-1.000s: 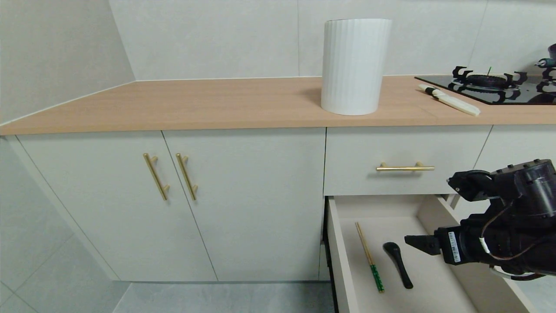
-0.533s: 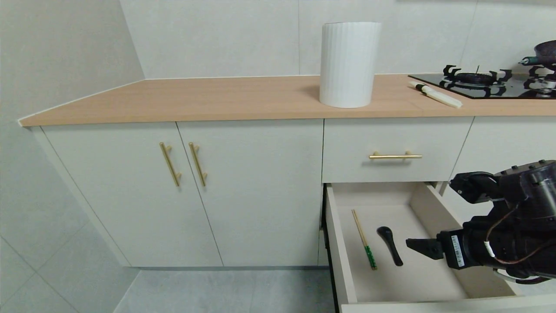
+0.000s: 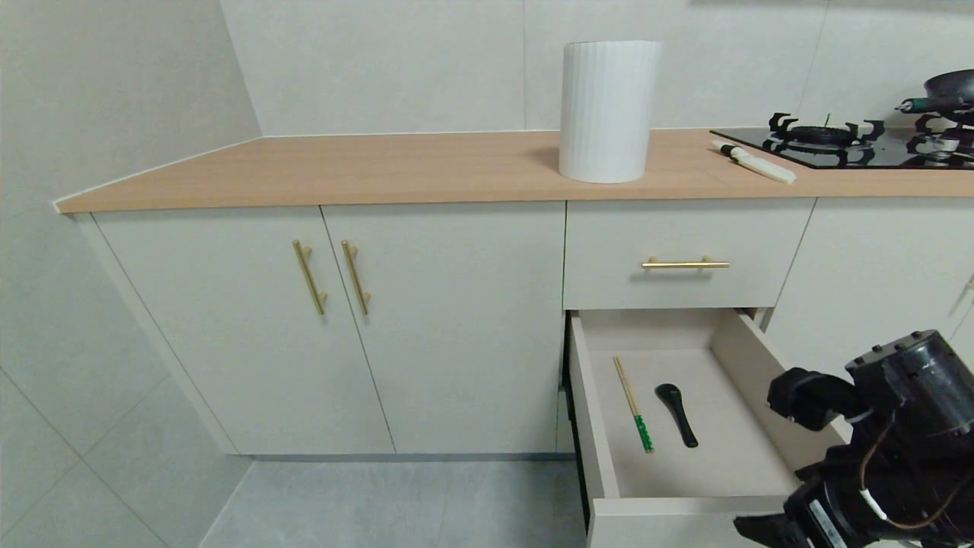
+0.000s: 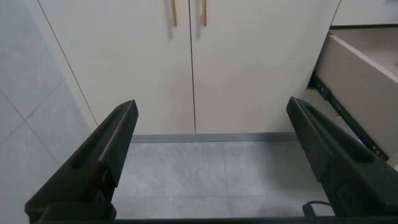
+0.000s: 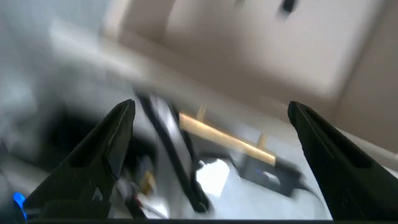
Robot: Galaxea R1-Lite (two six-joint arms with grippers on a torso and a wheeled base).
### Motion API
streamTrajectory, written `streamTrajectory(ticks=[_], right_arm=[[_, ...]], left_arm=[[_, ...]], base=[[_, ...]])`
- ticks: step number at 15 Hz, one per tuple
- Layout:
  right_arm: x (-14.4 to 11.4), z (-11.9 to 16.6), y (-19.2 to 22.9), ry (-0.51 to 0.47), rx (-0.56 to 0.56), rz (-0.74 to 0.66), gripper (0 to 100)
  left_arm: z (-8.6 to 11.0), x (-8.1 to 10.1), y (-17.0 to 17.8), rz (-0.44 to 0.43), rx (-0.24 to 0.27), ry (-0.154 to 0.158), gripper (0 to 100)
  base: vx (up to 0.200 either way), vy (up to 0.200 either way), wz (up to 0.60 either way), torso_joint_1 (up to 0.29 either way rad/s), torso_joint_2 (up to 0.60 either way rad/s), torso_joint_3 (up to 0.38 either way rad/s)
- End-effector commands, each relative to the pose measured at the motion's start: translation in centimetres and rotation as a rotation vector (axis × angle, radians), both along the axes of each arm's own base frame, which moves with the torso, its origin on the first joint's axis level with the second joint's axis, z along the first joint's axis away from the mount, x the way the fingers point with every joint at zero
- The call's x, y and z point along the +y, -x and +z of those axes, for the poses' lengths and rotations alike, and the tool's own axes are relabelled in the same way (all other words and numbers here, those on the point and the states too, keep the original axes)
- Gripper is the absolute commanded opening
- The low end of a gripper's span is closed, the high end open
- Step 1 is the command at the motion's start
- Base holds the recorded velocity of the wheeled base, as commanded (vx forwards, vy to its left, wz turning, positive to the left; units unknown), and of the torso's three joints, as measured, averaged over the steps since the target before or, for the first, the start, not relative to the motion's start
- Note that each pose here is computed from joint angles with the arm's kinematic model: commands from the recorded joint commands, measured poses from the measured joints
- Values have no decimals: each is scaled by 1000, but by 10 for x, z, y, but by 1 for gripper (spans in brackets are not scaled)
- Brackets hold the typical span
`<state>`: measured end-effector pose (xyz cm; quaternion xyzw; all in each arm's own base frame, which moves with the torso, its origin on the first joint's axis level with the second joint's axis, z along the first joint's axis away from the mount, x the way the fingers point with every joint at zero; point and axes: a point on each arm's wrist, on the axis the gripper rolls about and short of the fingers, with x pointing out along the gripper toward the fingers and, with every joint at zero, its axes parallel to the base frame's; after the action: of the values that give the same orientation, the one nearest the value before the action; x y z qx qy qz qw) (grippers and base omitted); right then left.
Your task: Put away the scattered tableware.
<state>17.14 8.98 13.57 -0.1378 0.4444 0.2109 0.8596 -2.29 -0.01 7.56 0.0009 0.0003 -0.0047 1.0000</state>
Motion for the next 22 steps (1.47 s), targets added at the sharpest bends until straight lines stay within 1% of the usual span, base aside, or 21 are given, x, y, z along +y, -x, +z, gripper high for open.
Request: streamTrajectory(ticks=[1, 3, 5, 7, 9, 11, 13, 16, 19, 21, 22], right_arm=[[-1, -13, 11, 62, 59, 66, 100], [2, -19, 20, 96, 101, 117, 100], [5, -24, 22, 117, 135, 139, 100], [6, -28, 20, 128, 159, 138, 100], [11, -42, 13, 170, 217, 131, 100], [13, -48, 8, 181, 238, 122, 100], [14, -51, -3, 183, 235, 63, 100], [21, -56, -19, 180, 249, -82, 100], [23, -64, -37, 216, 240, -206, 100], [27, -63, -46, 189, 230, -254, 100], [30, -62, -51, 157, 213, -288, 100]], left_arm=[[0, 0, 0, 0, 1, 0, 100], [0, 0, 0, 0, -1, 0, 100], [0, 0, 0, 0, -1, 0, 100], [0, 0, 0, 0, -1, 0, 100], [0, 0, 0, 0, 1, 0, 100], [0, 0, 0, 0, -1, 0, 100], [0, 0, 0, 0, -1, 0, 100], [0, 0, 0, 0, 1, 0, 100], [0, 0, 0, 0, 1, 0, 100], [0, 0, 0, 0, -1, 0, 100], [0, 0, 0, 0, 1, 0, 100]], base=[[0, 0, 0, 0, 0, 0], [0, 0, 0, 0, 0, 0], [0, 0, 0, 0, 0, 0], [0, 0, 0, 0, 0, 0], [0, 0, 0, 0, 0, 0], [0, 0, 0, 0, 0, 0], [0, 0, 0, 0, 0, 0], [0, 0, 0, 0, 0, 0], [0, 0, 0, 0, 0, 0], [0, 0, 0, 0, 0, 0], [0, 0, 0, 0, 0, 0]])
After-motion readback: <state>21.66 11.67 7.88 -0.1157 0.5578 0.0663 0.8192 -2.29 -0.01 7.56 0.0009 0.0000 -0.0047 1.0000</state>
